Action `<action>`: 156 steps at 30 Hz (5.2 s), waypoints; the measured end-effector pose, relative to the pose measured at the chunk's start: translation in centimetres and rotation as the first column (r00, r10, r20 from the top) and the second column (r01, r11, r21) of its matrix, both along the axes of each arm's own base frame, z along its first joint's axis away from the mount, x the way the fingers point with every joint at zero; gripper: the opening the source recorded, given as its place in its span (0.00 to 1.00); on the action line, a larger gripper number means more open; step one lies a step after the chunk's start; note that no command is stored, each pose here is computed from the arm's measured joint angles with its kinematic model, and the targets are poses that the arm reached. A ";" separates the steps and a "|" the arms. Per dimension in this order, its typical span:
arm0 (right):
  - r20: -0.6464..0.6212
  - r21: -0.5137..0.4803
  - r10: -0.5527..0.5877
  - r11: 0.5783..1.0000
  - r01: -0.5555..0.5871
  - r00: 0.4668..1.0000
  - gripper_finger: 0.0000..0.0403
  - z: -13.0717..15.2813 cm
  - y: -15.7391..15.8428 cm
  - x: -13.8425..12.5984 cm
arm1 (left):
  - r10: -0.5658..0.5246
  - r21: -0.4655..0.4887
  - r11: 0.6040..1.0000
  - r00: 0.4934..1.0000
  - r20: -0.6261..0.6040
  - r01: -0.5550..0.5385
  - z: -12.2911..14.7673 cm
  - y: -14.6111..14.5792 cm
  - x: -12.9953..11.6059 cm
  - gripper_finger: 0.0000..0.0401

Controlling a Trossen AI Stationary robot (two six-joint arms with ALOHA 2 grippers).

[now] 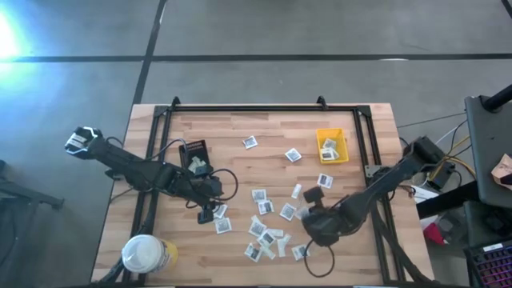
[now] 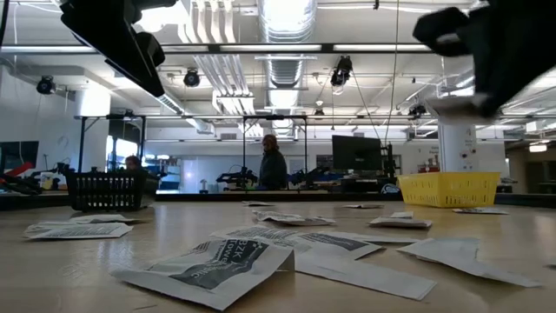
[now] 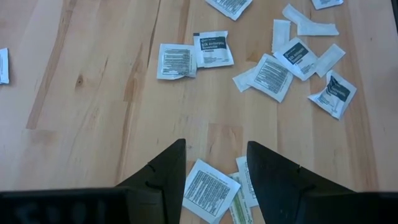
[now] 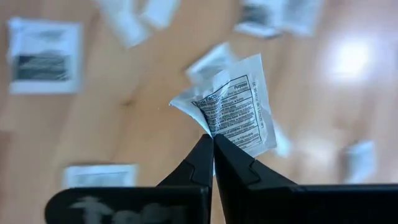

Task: Pick & Place First Aid Supplies
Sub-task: Put the black pad into the yellow bin

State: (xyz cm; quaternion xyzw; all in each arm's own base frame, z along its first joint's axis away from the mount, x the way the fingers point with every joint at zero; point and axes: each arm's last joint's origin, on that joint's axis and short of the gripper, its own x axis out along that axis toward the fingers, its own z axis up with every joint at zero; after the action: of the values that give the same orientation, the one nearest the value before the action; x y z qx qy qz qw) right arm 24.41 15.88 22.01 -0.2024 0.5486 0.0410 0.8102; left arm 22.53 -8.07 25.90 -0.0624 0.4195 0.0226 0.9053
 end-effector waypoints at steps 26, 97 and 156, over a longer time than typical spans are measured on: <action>0.509 -0.085 -0.576 0.706 0.704 0.640 0.02 5.5 -15.5 -5.1 | 0.000 0.012 1.000 0.999 -0.033 0.000 -1.4 0.1 -0.4 0.41; -0.117 0.390 -0.884 0.378 0.840 0.452 0.32 1.4 -23.0 -8.6 | 0.135 -0.097 0.986 0.990 -0.038 -0.138 -1.3 0.2 -0.3 0.41; 0.045 0.564 -0.791 0.524 0.638 0.610 0.17 3.4 -18.6 -7.0 | 0.283 -0.511 0.810 0.955 -0.090 -0.288 4.3 0.0 0.9 0.37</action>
State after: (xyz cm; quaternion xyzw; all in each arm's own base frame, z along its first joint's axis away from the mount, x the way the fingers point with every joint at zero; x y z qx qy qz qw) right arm 17.38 -2.76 25.46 0.2549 0.4240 -0.1913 0.8477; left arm 23.43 -8.07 30.15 -0.3661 0.4001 0.0448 0.8390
